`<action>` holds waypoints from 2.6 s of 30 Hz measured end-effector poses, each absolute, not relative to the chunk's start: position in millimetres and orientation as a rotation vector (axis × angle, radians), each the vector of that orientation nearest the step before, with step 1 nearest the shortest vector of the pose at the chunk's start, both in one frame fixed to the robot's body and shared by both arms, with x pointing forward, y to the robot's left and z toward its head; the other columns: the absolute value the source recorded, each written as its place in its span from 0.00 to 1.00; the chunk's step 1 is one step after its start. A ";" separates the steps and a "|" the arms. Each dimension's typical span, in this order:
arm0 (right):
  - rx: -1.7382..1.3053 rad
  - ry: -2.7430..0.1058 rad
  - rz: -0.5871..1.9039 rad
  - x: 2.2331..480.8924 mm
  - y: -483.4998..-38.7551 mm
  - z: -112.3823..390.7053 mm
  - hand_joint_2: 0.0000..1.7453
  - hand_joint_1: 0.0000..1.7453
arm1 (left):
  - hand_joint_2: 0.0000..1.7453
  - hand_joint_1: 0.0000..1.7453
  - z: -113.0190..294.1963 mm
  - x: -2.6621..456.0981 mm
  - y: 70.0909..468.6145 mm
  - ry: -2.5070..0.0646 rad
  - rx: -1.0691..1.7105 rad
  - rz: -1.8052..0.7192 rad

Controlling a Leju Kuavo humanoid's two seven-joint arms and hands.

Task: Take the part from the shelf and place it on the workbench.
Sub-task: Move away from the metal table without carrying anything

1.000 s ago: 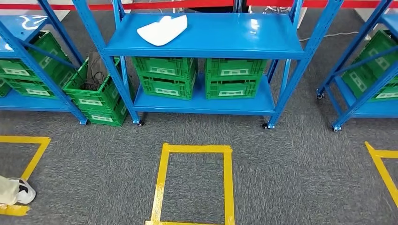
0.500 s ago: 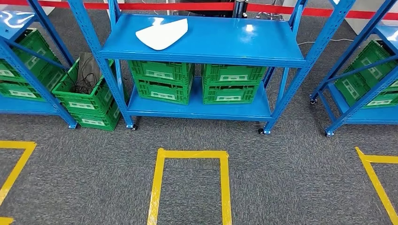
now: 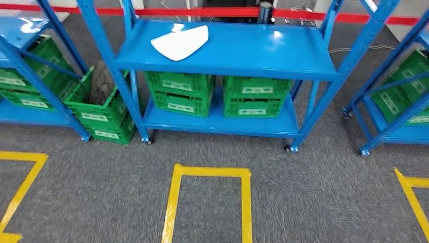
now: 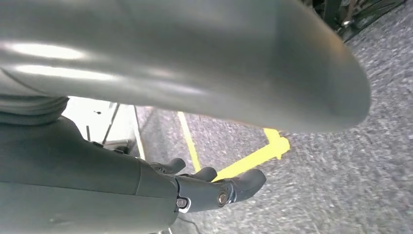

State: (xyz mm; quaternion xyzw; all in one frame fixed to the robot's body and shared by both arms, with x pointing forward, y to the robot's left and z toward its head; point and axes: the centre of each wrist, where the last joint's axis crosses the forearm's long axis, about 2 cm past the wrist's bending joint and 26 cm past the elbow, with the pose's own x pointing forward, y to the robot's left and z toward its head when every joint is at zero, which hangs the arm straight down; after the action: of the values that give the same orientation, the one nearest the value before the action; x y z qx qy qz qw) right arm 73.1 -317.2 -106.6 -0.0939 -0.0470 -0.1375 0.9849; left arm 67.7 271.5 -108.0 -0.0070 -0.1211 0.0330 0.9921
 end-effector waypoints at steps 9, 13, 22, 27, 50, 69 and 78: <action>-0.184 -0.094 -0.275 73.0 -314.7 -106.7 0.00 0.00 | 0.00 0.00 -107.9 69.2 273.5 -0.246 -0.010 0.067; -0.182 -0.099 -0.272 75.3 -314.1 -106.3 0.00 0.00 | 0.00 0.00 -108.0 68.3 274.4 -0.244 -0.009 0.067; -0.184 -0.094 -0.266 72.0 -314.2 -106.9 0.00 0.00 | 0.00 0.00 -108.2 67.4 274.2 -0.249 -0.013 0.067; -0.186 -0.100 -0.265 74.8 -314.9 -106.4 0.00 0.00 | 0.00 0.00 -107.9 69.2 273.1 -0.258 -0.016 0.067; -0.166 -0.090 -0.247 74.4 -312.2 -106.6 0.00 0.00 | 0.00 0.00 -108.3 67.3 276.2 -0.254 -0.006 0.058; -0.163 -0.083 -0.228 72.9 -311.7 -106.9 0.00 0.00 | 0.00 0.00 -108.2 67.9 277.8 -0.244 -0.004 0.065; -0.162 -0.086 -0.214 75.7 -311.1 -106.4 0.00 0.00 | 0.00 0.00 -108.3 67.8 279.4 -0.242 -0.006 0.069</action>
State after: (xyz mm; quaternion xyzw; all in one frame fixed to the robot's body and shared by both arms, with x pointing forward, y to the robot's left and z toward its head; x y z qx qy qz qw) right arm 75.7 -311.1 -106.4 -0.0810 -0.0430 -0.1067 0.9901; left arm 67.8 279.4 -108.3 -0.0031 -0.1207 0.0344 0.9921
